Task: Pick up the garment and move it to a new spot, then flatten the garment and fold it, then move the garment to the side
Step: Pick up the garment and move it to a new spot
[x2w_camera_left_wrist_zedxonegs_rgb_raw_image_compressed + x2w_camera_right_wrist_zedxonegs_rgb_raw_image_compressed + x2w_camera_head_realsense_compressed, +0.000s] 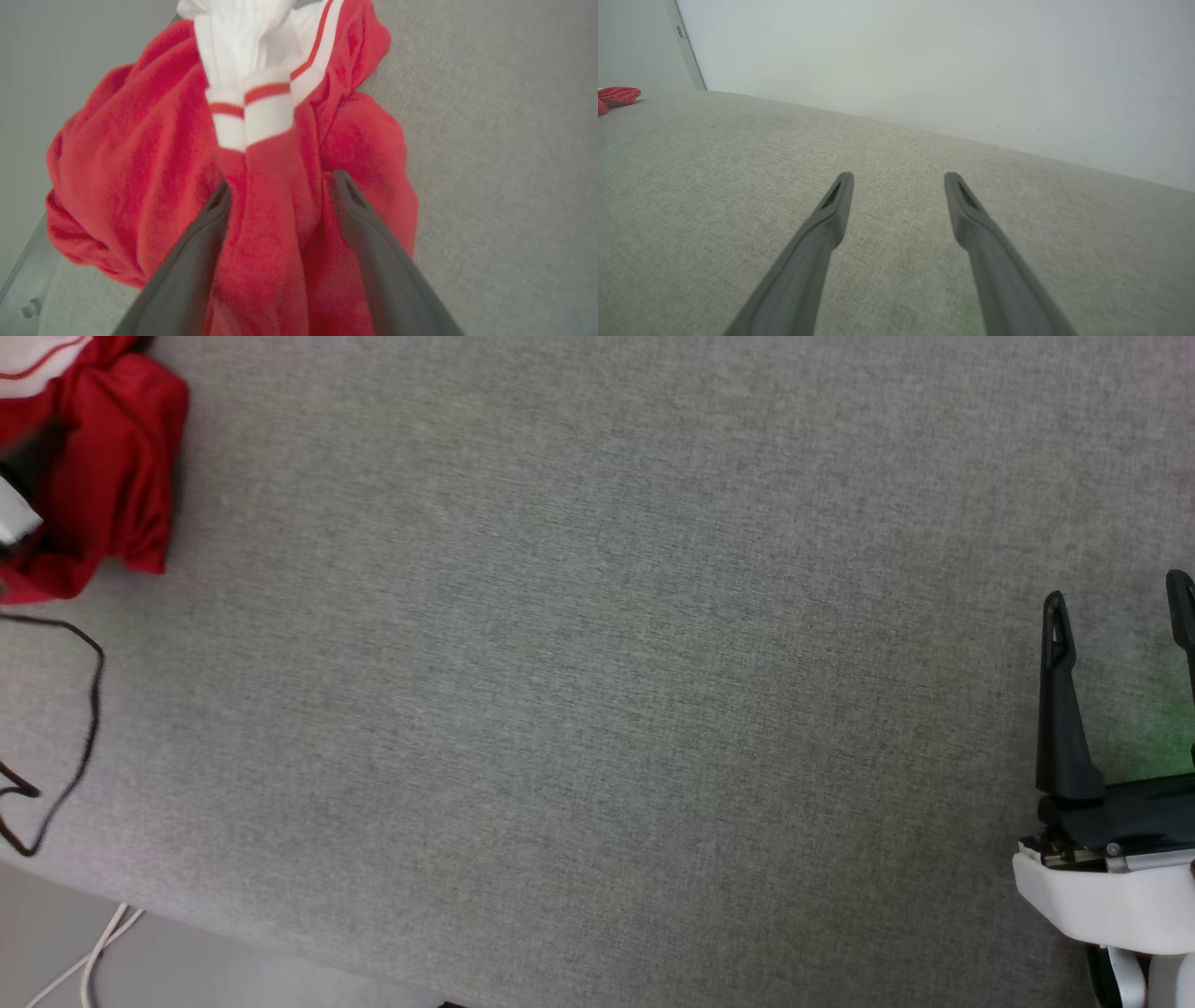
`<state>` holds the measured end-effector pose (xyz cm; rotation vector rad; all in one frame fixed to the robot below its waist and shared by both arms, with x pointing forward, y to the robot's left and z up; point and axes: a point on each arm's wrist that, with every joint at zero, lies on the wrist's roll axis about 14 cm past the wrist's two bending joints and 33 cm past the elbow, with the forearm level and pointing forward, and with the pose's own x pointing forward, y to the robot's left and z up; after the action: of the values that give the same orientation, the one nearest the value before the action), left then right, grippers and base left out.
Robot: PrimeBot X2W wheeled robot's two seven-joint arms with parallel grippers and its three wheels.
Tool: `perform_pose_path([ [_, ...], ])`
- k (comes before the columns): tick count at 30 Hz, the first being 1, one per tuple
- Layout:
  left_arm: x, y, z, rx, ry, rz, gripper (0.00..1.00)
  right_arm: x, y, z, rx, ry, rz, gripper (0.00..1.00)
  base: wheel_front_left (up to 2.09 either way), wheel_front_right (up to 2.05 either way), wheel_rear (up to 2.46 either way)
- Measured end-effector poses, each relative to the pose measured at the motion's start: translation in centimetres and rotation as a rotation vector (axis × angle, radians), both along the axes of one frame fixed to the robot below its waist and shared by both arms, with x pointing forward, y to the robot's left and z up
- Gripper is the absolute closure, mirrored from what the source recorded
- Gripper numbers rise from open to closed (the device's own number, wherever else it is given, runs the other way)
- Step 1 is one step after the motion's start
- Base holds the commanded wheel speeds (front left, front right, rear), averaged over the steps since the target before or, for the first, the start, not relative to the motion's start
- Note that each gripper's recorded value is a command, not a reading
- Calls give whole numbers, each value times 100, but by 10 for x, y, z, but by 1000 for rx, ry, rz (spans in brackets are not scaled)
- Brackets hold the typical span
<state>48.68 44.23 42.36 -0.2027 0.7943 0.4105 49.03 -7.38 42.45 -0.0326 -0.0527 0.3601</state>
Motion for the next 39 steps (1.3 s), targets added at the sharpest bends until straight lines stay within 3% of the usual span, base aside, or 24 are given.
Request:
perform_pose_path([
  [4,-17,-21,-40,-116,167,-36,0,0,-2,-11,-9,22,-3,0,0,0,0],
  [12,-24,-36,-70,-147,283,-93,0,-1,-5,-23,-13,48,-10,0,0,0,0],
  [13,-24,-35,-71,-138,285,-98,78,-1,-5,-23,-13,48,-9,0,0,0,0],
  [14,-24,-35,-71,-132,284,-102,100,-1,-5,-23,-12,48,-7,0,0,0,0],
  [22,-23,-22,-42,-11,217,-146,100,-5,3,-5,16,27,12,0,0,0,0],
  [30,7,-23,55,161,19,-282,100,-13,11,35,68,-35,32,0,0,0,0],
  [39,36,-83,158,298,-190,-516,100,-31,2,73,101,-86,13,0,0,0,0],
])
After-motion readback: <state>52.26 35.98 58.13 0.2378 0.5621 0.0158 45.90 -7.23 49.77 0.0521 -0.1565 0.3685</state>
